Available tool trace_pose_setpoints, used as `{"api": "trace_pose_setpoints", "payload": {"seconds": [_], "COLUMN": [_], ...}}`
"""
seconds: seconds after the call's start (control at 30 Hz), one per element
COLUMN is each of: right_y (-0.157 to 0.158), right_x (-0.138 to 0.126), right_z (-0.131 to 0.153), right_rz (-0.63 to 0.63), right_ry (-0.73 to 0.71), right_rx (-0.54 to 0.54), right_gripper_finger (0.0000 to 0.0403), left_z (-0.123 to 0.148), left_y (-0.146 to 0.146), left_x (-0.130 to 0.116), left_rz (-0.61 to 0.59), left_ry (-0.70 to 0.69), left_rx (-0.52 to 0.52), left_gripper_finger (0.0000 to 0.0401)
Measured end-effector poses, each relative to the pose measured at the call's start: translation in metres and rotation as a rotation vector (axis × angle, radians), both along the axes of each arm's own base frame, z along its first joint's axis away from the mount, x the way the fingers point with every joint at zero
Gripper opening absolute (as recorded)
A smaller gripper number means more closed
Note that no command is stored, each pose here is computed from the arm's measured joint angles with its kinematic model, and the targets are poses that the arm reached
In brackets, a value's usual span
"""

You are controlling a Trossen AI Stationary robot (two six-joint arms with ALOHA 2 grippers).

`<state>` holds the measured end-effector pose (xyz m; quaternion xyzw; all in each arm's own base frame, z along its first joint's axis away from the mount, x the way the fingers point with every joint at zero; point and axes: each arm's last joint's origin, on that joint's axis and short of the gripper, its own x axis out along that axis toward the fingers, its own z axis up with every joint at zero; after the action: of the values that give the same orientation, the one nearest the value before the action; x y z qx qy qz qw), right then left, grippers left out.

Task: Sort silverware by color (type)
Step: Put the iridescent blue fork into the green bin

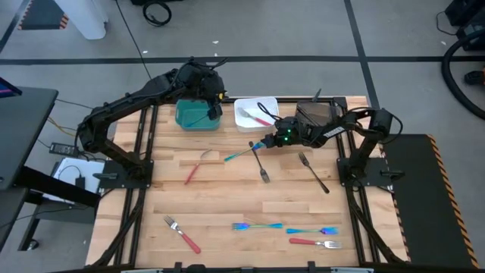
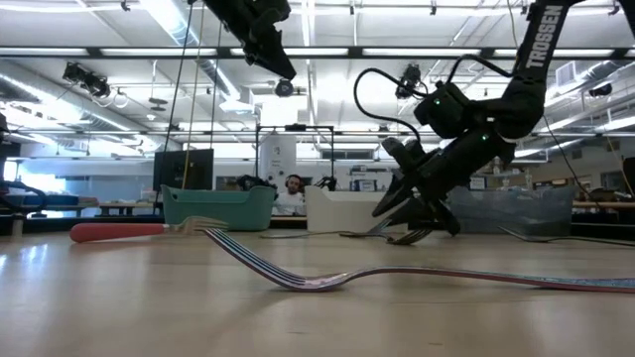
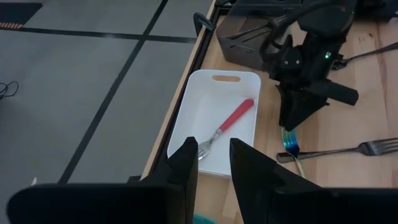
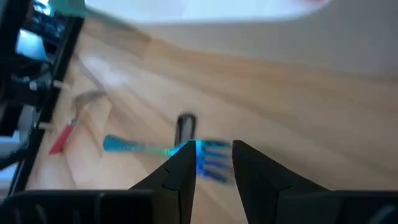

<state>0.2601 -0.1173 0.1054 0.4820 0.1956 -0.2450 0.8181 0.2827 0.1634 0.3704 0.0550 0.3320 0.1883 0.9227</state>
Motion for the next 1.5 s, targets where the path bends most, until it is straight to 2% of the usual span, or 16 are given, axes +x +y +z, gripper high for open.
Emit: {"api": "trace_pose_setpoints", "payload": {"seconds": [0.4, 0.63, 0.87, 1.1, 1.5], "right_y": [0.002, 0.002, 0.002, 0.002, 0.006], "right_x": [-0.002, -0.002, -0.001, 0.002, -0.007], "right_z": [-0.004, -0.004, -0.002, 0.005, 0.053], "right_rz": [0.051, 0.092, 0.144, 0.245, 0.346], "right_ry": [0.099, 0.106, 0.08, -0.011, -0.104], "right_rx": [-0.035, -0.077, -0.103, -0.121, -0.337], "right_gripper_finger": [0.0086, 0.0012, 0.0008, 0.0005, 0.0004], "left_z": [-0.003, -0.003, -0.004, -0.007, -0.013], "left_y": [-0.001, -0.001, -0.001, -0.003, -0.002], "left_x": [-0.002, -0.002, -0.002, -0.004, -0.004], "left_rz": [-0.014, -0.014, -0.014, -0.014, 0.01], "left_ry": [0.039, 0.038, 0.052, 0.082, 0.111], "left_rx": [-0.001, -0.001, -0.009, -0.027, -0.078], "left_gripper_finger": [0.0093, 0.0093, 0.0093, 0.0093, 0.0093]}}
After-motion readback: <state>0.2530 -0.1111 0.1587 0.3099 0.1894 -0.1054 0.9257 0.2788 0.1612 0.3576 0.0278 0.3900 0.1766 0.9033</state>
